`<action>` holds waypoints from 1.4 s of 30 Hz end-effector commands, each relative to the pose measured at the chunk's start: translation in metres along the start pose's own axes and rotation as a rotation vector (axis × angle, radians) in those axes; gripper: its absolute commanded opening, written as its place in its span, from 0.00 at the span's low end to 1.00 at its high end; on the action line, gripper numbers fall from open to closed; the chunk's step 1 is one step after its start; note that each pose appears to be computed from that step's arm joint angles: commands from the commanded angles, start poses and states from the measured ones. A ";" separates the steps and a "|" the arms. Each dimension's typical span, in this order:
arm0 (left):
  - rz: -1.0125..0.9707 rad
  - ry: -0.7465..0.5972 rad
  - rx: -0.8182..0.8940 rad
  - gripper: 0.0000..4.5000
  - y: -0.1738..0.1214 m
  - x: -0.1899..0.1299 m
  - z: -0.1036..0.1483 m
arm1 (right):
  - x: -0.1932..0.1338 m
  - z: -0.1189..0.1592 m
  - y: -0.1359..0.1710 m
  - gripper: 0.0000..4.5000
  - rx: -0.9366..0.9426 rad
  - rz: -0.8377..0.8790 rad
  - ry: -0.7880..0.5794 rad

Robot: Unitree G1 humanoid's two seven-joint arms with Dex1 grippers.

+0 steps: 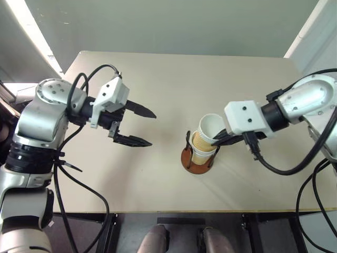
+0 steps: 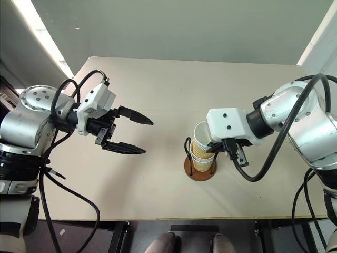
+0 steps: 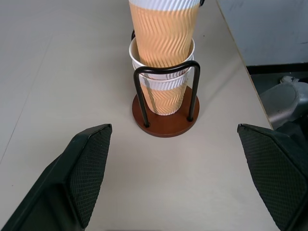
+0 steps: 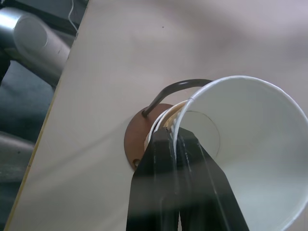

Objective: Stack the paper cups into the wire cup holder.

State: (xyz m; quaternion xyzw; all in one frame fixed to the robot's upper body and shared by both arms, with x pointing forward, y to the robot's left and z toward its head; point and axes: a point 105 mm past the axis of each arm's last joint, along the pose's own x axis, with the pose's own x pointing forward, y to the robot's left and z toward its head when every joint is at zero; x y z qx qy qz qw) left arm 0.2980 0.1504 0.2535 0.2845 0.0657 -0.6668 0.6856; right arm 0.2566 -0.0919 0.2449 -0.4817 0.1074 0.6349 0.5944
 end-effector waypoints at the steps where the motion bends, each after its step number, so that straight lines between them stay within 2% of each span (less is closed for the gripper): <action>1: -0.002 -0.002 0.063 1.00 -0.002 -0.007 0.015 | 0.001 0.005 0.002 0.21 -0.031 0.005 0.006; 6: 0.001 -0.004 0.059 1.00 -0.002 -0.006 0.015 | 0.001 0.015 -0.013 0.61 -0.023 -0.065 -0.046; 9: 0.007 -0.006 0.053 1.00 -0.002 -0.007 0.014 | -0.012 0.025 -0.032 0.84 0.005 -0.166 -0.116; 16: 0.052 -0.041 0.016 1.00 -0.002 -0.006 0.016 | -0.063 0.035 -0.080 0.84 0.189 -0.483 -0.370; 20: 0.117 -0.106 -0.023 1.00 0.007 -0.003 0.024 | -0.075 0.024 -0.094 0.84 0.362 -0.592 -0.541; 22: 0.190 -0.151 -0.039 1.00 0.016 -0.004 0.029 | -0.079 0.009 -0.100 0.84 0.460 -0.654 -0.595; 25: 0.325 -0.198 -0.050 1.00 0.030 -0.009 0.031 | -0.077 -0.026 -0.104 0.84 0.579 -0.745 -0.585; 30: 0.558 -0.228 -0.095 1.00 0.050 -0.022 0.017 | -0.070 -0.088 -0.097 0.84 0.721 -0.877 -0.498; 40: 0.819 -0.282 -0.224 1.00 0.054 -0.036 -0.019 | -0.087 -0.173 -0.093 0.84 0.902 -1.298 -0.345; 41: 0.830 -0.282 -0.230 1.00 0.053 -0.036 -0.022 | -0.088 -0.178 -0.092 0.84 0.917 -1.321 -0.337; 42: 0.859 -0.295 -0.247 1.00 0.055 -0.037 -0.026 | -0.087 -0.180 -0.091 0.84 0.957 -1.312 -0.385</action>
